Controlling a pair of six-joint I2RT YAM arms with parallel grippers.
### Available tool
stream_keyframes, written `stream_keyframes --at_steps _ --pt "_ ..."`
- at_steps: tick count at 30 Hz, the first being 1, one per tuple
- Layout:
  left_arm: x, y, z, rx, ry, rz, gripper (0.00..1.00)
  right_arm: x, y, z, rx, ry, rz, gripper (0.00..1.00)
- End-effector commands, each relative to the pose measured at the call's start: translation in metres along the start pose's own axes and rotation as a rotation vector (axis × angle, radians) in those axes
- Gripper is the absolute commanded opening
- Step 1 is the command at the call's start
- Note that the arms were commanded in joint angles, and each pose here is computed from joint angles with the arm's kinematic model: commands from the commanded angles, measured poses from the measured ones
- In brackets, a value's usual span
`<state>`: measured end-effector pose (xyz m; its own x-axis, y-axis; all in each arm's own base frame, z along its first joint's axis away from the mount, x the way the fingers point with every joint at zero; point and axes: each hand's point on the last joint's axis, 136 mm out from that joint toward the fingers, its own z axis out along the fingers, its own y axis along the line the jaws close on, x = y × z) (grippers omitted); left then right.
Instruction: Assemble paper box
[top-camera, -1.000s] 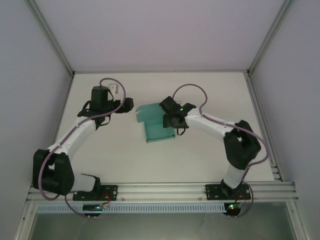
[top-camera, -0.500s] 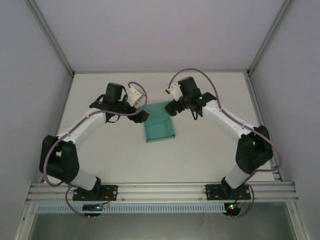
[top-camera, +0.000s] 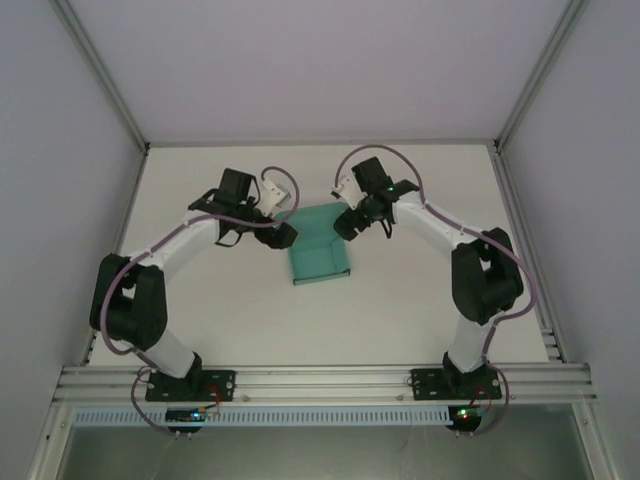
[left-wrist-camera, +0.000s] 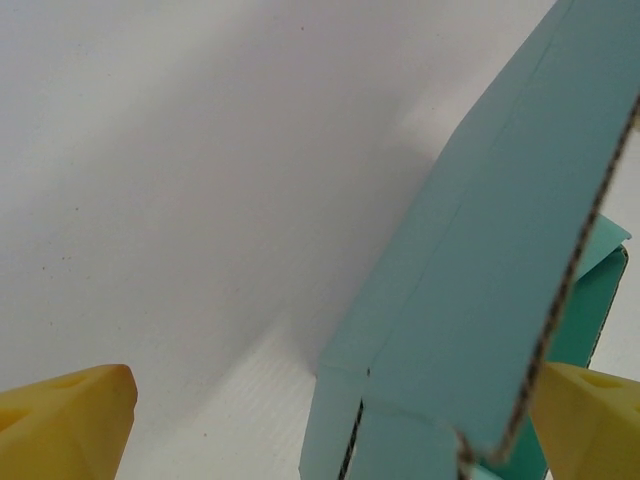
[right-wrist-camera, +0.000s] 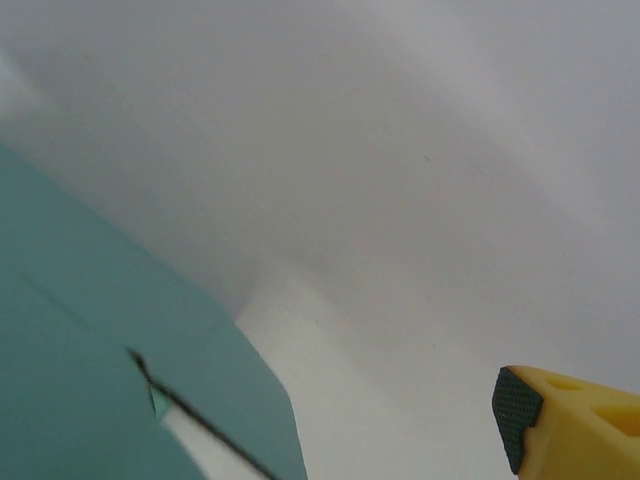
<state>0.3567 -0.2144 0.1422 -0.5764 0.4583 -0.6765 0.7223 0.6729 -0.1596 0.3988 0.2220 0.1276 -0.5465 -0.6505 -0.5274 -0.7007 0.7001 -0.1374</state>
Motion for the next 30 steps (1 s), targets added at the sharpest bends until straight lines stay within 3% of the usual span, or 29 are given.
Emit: stream_keyframes --at_steps 1,4,7,11,13,20,25,28,30 --pt "-0.018 0.003 -0.023 -0.082 -0.115 -0.053 1.0 0.002 -0.012 -0.039 0.083 -0.054 0.209 0.91" --pt "-0.014 0.011 -0.035 -0.159 -0.181 -0.135 1.0 0.029 0.005 -0.042 0.04 -0.013 0.41 0.88" --pt "-0.006 0.01 -0.044 -0.185 -0.224 -0.173 0.99 0.051 0.04 -0.023 -0.063 0.035 0.495 0.79" --pt "-0.001 0.014 -0.056 -0.237 -0.251 -0.196 1.0 0.045 0.064 0.004 -0.062 0.008 0.467 0.67" --pt "0.002 0.015 -0.06 -0.252 -0.249 -0.205 1.0 0.04 0.067 0.014 -0.041 0.012 0.453 0.56" --pt "0.01 0.016 -0.07 -0.289 -0.265 -0.233 1.0 0.056 0.073 0.039 0.009 0.094 0.448 0.48" --pt "0.01 0.015 -0.077 -0.304 -0.288 -0.232 1.0 0.072 0.073 0.055 0.048 0.149 0.479 0.23" --pt "0.011 0.016 -0.08 -0.315 -0.29 -0.238 0.99 0.079 0.067 0.064 0.096 0.186 0.463 0.22" --pt "0.012 0.018 -0.082 -0.332 -0.29 -0.243 0.99 0.084 0.063 0.069 0.143 0.207 0.444 0.12"
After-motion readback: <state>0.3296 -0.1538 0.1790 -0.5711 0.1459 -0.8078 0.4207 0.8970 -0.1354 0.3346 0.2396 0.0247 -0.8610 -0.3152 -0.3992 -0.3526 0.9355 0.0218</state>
